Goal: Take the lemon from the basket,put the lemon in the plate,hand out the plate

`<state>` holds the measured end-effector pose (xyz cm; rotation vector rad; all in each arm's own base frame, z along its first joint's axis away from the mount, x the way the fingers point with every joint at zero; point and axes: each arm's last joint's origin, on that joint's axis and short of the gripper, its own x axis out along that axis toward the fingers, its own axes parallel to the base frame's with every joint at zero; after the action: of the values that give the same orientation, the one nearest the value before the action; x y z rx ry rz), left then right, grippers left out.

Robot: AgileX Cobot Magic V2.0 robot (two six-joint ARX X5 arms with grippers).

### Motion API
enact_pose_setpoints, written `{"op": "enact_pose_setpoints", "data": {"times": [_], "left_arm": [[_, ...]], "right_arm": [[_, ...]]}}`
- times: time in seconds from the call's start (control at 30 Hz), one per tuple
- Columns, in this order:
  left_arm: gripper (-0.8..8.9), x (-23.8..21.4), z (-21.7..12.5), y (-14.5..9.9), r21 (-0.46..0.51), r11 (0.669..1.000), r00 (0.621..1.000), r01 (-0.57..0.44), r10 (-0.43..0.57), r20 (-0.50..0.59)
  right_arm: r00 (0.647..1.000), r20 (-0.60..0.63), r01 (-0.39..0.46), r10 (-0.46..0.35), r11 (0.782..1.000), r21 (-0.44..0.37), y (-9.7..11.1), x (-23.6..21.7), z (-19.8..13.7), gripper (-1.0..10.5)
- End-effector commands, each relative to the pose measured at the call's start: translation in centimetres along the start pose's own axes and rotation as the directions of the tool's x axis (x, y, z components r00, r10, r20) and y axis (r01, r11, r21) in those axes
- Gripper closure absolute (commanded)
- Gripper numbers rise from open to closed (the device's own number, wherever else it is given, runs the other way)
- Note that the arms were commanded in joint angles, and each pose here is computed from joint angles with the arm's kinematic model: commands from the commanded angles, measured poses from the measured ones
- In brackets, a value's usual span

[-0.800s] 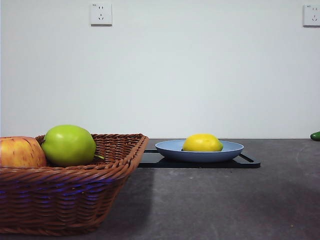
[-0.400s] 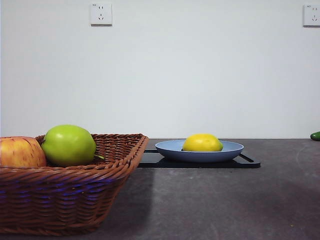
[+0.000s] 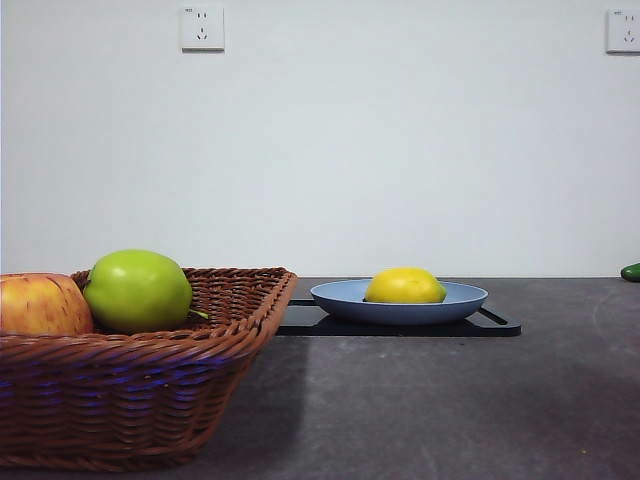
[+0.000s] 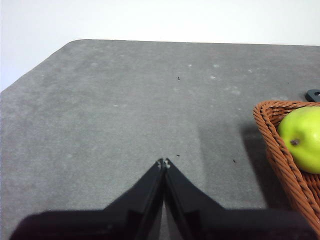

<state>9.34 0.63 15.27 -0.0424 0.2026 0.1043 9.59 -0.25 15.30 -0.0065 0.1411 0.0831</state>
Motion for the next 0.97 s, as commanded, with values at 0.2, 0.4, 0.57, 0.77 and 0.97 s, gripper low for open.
{"op": "enact_pose_setpoints", "data": {"times": [0.2, 0.4, 0.57, 0.77, 0.97], "left_arm": [[8.05, 0.11, -0.32, -0.12, 0.012, 1.0, 1.0, 0.015, -0.015, -0.005], [8.05, 0.11, -0.31, -0.12, 0.012, 1.0, 1.0, 0.015, -0.015, -0.005], [8.05, 0.11, -0.3, -0.12, 0.012, 1.0, 1.0, 0.015, -0.015, -0.004], [8.05, 0.11, -0.31, -0.13, 0.012, 1.0, 1.0, 0.016, -0.016, -0.005], [8.05, 0.11, -0.32, -0.13, 0.012, 1.0, 1.0, 0.016, -0.016, -0.005]], "right_arm": [[1.0, -0.009, 0.002, -0.002, 1.0, 0.007, 0.0, 0.02, -0.2, 9.4], [1.0, -0.009, 0.002, -0.002, 1.0, 0.007, 0.0, 0.02, -0.2, 9.4], [1.0, -0.009, 0.002, -0.002, 1.0, 0.007, 0.0, 0.02, -0.2, 9.4], [1.0, -0.009, 0.002, -0.002, 1.0, 0.007, 0.0, 0.02, -0.2, 9.4], [1.0, -0.009, 0.002, -0.002, 1.0, 0.007, 0.0, 0.02, -0.2, 9.4]]}}
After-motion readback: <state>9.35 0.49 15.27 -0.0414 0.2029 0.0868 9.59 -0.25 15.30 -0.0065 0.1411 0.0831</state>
